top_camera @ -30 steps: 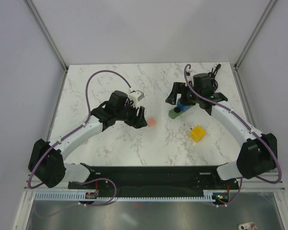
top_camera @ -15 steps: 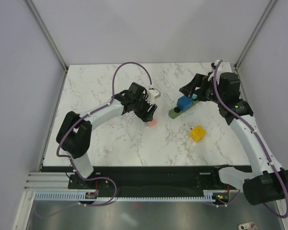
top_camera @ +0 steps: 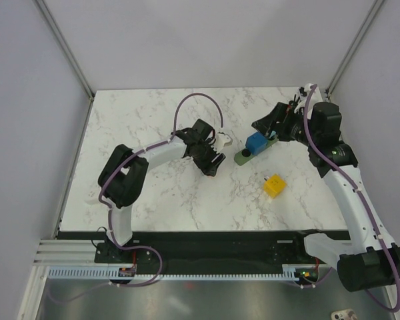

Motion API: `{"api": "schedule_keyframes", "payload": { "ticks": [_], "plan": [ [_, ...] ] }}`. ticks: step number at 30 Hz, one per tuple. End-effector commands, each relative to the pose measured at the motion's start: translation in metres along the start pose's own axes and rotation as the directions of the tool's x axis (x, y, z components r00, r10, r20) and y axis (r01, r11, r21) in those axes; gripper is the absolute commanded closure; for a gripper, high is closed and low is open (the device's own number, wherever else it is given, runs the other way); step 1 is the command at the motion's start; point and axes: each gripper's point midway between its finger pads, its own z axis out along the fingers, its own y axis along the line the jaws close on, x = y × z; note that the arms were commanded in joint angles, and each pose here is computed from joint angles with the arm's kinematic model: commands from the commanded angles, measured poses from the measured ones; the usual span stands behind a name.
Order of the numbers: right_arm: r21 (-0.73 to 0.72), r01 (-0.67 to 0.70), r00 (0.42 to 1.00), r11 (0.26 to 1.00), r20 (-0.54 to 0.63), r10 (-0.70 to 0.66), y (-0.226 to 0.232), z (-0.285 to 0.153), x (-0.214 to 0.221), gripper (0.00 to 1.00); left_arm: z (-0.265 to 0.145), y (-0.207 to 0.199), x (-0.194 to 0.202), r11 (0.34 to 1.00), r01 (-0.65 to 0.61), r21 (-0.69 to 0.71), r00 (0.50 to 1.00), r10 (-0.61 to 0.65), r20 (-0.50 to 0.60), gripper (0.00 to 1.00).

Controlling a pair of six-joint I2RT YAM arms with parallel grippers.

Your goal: Insert the plug

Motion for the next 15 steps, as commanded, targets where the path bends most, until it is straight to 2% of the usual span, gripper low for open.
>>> {"api": "schedule_keyframes", "payload": {
  "ticks": [1, 7, 9, 10, 11, 13, 14, 15],
  "plan": [
    [-0.039, -0.001, 1.0, 0.999, 0.025, 0.002, 0.01, -0.006, -0.007, 0.02, 0.011, -0.002, 0.007, 0.998, -0.056, 0.022, 0.998, 0.057, -0.028, 0.32],
    [-0.054, -0.008, 1.0, 0.999, 0.009, 0.009, 0.011, -0.006, -0.002, 0.02, 0.025, 0.003, 0.02, 0.999, -0.053, -0.001, 0.996, 0.053, -0.074, 0.37],
    [-0.057, -0.013, 1.0, 0.998, 0.017, 0.014, 0.012, -0.01, -0.001, 0.02, 0.026, 0.005, 0.021, 0.999, -0.052, -0.016, 0.995, 0.05, -0.081, 0.44],
    [-0.056, -0.013, 1.0, 0.998, 0.022, 0.014, 0.013, -0.011, -0.002, 0.02, 0.025, 0.006, 0.021, 0.998, -0.052, -0.024, 0.996, 0.05, -0.078, 0.49],
    [-0.056, -0.013, 1.0, 0.998, 0.025, 0.014, 0.013, -0.013, -0.002, 0.02, 0.023, 0.007, 0.018, 0.998, -0.055, -0.033, 0.996, 0.053, -0.068, 0.62],
    [-0.053, -0.026, 0.999, 0.998, 0.027, 0.027, 0.013, -0.015, -0.001, 0.02, 0.013, 0.007, 0.011, 0.997, -0.055, -0.051, 0.998, 0.054, -0.033, 0.75],
    [-0.052, -0.037, 0.999, 0.998, 0.024, 0.038, 0.012, -0.015, 0.0, 0.02, 0.009, 0.007, 0.007, 0.996, -0.059, -0.061, 0.998, 0.058, -0.018, 0.87],
    [-0.052, -0.046, 0.999, 0.998, 0.017, 0.047, 0.012, -0.014, 0.003, 0.02, -0.005, 0.005, -0.008, 0.995, -0.063, -0.077, 0.997, 0.066, 0.038, 0.92]
  ]
}}
